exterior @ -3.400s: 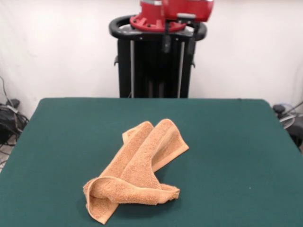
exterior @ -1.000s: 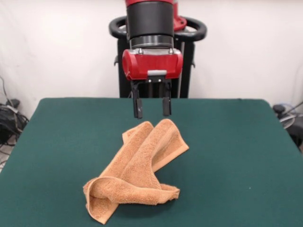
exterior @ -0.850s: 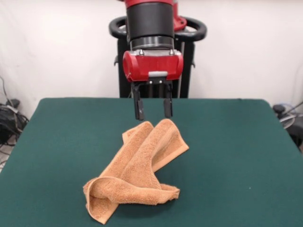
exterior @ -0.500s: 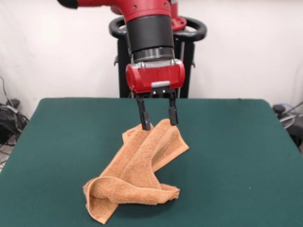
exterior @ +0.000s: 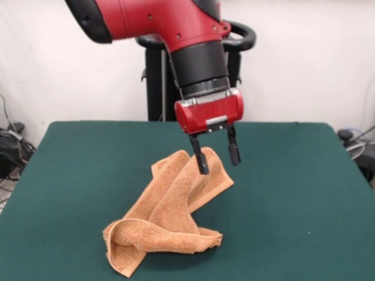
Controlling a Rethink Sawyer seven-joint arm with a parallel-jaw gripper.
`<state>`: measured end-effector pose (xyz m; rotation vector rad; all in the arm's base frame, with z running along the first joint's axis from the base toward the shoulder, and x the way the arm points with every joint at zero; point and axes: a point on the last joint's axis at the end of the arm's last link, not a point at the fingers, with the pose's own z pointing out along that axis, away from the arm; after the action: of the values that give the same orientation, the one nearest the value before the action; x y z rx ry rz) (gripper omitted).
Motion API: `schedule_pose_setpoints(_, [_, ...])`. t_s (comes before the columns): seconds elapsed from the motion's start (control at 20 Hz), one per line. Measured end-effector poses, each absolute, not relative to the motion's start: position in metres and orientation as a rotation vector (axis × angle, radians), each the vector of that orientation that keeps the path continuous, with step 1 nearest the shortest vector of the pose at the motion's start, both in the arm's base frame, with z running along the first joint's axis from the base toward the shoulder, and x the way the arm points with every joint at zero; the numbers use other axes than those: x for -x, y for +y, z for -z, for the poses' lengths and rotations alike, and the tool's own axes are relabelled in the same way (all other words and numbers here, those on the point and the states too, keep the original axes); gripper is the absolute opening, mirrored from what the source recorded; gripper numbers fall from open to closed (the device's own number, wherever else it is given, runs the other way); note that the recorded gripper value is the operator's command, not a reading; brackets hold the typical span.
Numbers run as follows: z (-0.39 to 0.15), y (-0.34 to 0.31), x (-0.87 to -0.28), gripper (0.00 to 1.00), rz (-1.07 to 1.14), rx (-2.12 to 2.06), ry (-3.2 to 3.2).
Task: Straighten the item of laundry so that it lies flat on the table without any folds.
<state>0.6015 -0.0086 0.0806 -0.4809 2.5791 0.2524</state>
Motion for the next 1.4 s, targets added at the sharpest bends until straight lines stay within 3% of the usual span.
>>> schedule_pose_setpoints(0.6, [-0.043, 0.009, -0.567, 1.00, -0.379, 0.535, 2.761])
schedule_pose_setpoints(1.4, [-0.025, 0.013, -0.523, 1.00, -0.351, 0.783, 2.983])
